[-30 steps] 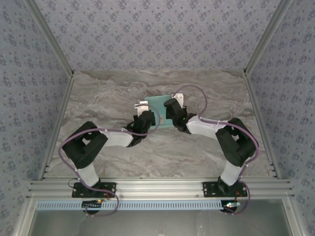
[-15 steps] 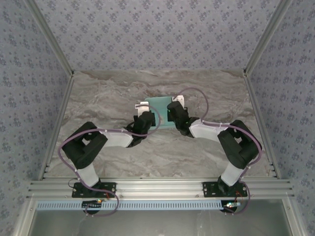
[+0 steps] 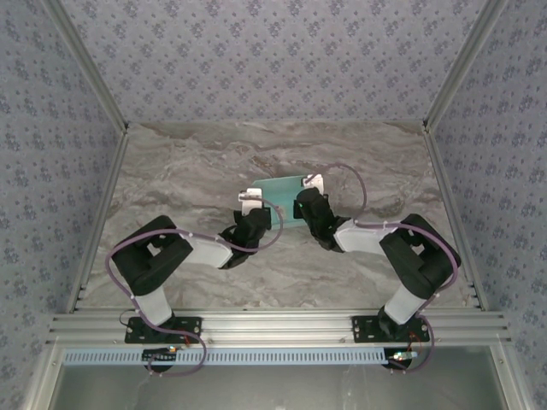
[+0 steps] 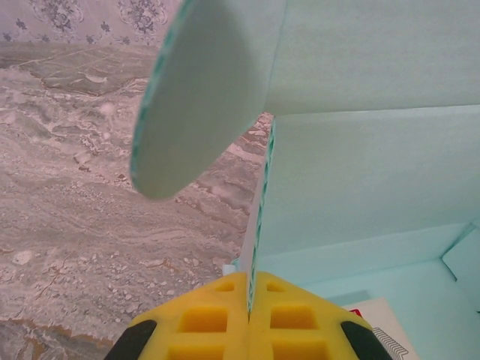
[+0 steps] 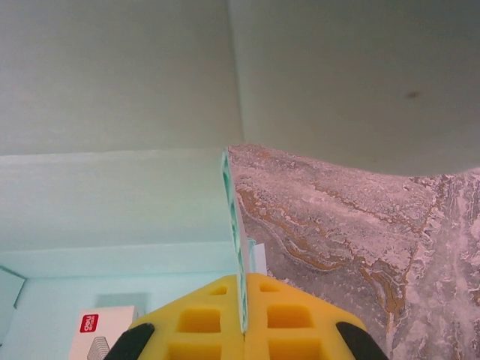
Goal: Fold the paper box
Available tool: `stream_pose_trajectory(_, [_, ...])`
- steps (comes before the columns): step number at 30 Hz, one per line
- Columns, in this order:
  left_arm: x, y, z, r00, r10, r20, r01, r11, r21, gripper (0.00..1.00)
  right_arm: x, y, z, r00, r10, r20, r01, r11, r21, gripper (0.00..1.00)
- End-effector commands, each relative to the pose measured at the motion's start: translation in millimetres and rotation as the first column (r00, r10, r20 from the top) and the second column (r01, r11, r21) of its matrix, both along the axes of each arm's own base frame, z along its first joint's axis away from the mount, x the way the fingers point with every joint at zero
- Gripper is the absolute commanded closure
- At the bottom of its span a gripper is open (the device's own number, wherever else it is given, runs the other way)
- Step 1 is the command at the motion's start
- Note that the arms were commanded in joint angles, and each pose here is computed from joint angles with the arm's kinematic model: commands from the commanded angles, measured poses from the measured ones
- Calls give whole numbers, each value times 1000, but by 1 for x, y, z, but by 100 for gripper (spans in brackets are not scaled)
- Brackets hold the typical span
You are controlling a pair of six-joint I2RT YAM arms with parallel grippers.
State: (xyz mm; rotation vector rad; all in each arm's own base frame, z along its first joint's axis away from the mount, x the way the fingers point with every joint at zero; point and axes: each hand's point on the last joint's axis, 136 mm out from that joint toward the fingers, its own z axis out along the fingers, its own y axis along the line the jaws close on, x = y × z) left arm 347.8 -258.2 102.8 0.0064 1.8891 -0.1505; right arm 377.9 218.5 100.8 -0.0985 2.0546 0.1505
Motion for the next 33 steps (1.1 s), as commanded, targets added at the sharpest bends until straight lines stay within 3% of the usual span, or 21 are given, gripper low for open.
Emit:
stream_pose_trajectory(1, [-6,4,-4,1000,1,9,-1,1000,16,100,-14,-3,-14,999,38,-36,-40,998,-45,95])
stream_pose_trajectory(5, [-8,5,6,1000,-17,23,17,1000,21,98,-13,-6,-10,999,37,-40,-40,996,-82,96])
stream_pose_trajectory(18, [-20,7,35,972,-235,-6,235,971,49,44,-11,-5,2,998,46,-47,-51,991,-127,96])
stream_pose_trajectory(25, [-13,22,43,924,-373,-78,379,923,74,33,-8,-5,3,997,59,-45,-64,989,-130,96])
stream_pose_trajectory(33, [21,31,50,840,-523,-146,534,845,44,27,-5,-3,3,995,84,-51,-89,989,-119,96])
